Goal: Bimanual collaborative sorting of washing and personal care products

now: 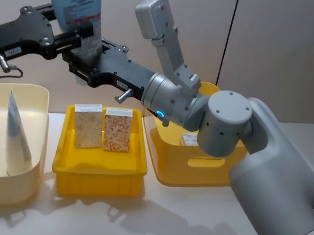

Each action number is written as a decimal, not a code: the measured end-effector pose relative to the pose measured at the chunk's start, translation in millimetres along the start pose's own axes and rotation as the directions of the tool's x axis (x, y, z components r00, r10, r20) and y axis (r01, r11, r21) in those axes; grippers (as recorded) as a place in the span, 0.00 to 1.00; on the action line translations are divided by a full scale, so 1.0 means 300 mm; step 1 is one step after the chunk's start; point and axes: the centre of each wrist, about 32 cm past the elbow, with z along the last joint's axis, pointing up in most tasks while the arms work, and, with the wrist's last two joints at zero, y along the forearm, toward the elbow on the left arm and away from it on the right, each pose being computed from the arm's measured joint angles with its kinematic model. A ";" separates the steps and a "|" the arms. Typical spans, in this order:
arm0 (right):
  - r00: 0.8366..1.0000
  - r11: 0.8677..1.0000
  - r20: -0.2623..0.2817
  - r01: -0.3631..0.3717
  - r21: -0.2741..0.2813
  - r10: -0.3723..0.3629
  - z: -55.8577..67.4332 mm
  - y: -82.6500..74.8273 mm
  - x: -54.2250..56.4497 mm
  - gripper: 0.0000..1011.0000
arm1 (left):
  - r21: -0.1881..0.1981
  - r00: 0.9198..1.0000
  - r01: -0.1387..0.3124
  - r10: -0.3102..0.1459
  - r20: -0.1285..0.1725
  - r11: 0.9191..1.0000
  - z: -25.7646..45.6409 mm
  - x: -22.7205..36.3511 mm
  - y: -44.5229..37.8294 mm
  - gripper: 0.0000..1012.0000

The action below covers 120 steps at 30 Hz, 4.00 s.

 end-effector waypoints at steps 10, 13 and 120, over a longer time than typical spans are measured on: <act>1.000 1.000 0.000 0.000 0.000 0.000 0.000 0.000 0.000 0.50 | 0.000 1.000 0.000 0.000 0.000 1.000 0.000 0.000 0.000 0.86; 1.000 1.000 0.000 0.000 0.000 0.000 0.000 0.000 0.000 0.49 | 0.000 1.000 0.000 0.000 0.000 1.000 0.000 0.000 0.000 0.94; 0.623 0.635 -0.137 0.729 -0.255 -0.770 -0.309 -0.350 0.091 0.99 | 0.000 1.000 0.000 0.000 0.000 1.000 0.000 0.000 0.000 0.99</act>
